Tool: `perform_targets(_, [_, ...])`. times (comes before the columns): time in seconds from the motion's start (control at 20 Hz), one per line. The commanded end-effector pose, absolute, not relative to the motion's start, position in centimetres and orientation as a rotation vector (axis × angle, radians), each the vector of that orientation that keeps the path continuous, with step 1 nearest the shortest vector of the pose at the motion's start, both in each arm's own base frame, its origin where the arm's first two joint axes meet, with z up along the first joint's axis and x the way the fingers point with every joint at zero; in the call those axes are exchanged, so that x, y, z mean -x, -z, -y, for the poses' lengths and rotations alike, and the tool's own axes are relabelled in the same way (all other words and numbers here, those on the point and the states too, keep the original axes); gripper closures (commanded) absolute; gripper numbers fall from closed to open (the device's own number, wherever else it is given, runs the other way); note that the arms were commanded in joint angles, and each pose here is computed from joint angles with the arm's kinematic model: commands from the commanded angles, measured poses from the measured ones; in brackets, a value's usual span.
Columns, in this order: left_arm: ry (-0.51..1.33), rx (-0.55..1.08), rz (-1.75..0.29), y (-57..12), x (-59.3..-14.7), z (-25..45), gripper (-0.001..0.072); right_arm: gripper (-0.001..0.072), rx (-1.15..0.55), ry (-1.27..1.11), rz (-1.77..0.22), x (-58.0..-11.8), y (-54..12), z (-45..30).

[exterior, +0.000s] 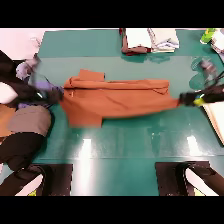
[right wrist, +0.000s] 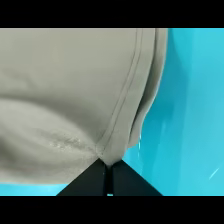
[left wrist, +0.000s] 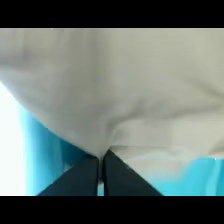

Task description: Fold the shirts.

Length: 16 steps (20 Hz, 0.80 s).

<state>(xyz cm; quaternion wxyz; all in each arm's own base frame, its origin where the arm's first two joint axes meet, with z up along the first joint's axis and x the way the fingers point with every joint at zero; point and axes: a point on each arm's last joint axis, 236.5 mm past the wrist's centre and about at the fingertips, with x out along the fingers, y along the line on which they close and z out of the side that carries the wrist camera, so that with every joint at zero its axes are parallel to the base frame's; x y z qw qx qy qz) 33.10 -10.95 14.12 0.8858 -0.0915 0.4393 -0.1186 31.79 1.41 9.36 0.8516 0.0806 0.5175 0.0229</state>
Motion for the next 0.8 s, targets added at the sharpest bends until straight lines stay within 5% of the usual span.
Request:
perform_targets(0.0, [0.294,0.108,-0.430,-34.5,-31.4,9.5,0.0682,0.0692,-0.120,-0.055,-0.703,-32.2,-24.8,-1.1])
perform_targets(0.2, [0.328,0.122,-0.006,-51.4,-22.6,7.6,0.0682,0.0692,-0.060,-0.068,-0.311,-27.4,-40.5,-1.5])
perform_targets(0.4, [0.338,0.131,0.194,-57.7,-16.7,6.4,0.0683,0.0693,-0.015,-0.013,-0.111,-22.2,-48.1,-0.4])
perform_targets(0.55, [0.338,0.135,0.215,-58.2,-16.8,6.4,0.0683,0.0693,0.015,0.089,-0.136,-20.9,-49.1,1.9])
perform_targets(0.75, [0.320,0.120,-0.005,-52.1,-24.2,7.8,0.0683,0.0693,0.015,0.114,-0.302,-24.7,-46.3,2.9])
